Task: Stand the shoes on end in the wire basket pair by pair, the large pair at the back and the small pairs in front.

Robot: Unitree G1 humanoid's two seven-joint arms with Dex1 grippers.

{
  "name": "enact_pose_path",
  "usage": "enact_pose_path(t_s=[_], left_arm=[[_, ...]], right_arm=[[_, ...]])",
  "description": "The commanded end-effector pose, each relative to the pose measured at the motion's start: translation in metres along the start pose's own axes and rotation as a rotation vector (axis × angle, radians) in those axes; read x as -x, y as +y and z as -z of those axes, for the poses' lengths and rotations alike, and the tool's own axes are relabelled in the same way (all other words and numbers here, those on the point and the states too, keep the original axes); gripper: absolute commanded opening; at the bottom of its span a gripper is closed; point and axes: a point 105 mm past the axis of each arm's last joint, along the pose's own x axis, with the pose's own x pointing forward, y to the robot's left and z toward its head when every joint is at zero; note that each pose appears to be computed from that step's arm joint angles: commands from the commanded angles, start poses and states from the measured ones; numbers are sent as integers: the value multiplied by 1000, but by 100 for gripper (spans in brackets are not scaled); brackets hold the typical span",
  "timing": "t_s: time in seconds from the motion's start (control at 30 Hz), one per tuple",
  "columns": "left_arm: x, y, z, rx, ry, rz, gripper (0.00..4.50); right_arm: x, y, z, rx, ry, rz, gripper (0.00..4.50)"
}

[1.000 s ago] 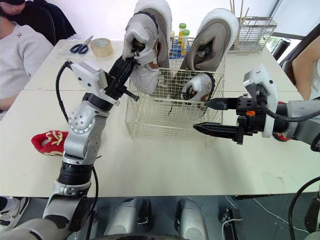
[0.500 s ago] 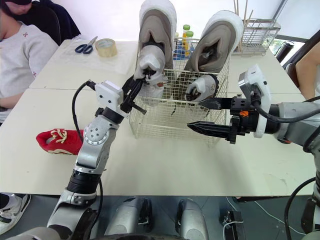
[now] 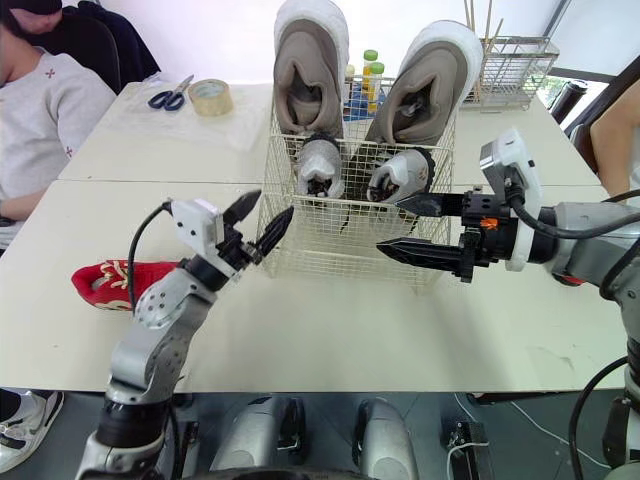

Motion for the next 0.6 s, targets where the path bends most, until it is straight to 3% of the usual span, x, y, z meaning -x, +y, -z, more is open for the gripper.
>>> enact_pose_path(t_s=[0.03, 0.23, 0.33, 0.37, 0.43, 0.6], left_arm=[[7, -3, -30, 3, -78, 1, 350], [19, 20, -73, 29, -162, -81, 350], [22, 35, -103, 32, -223, -108, 350], [21, 35, -111, 22, -232, -85, 378], [20, 29, -119, -2, -198, -12, 445], [24, 0, -105, 55, -48, 201, 449]], right_arm=[[1, -1, -8, 44, -14, -14, 450], [3, -4, -2, -1, -11, -39, 450], [15, -16, -9, -33, -89, -1, 450], [22, -22, -14, -26, -112, 23, 450], [38, -32, -27, 1, -136, 77, 450], [97, -47, -64, -16, -281, 201, 450]])
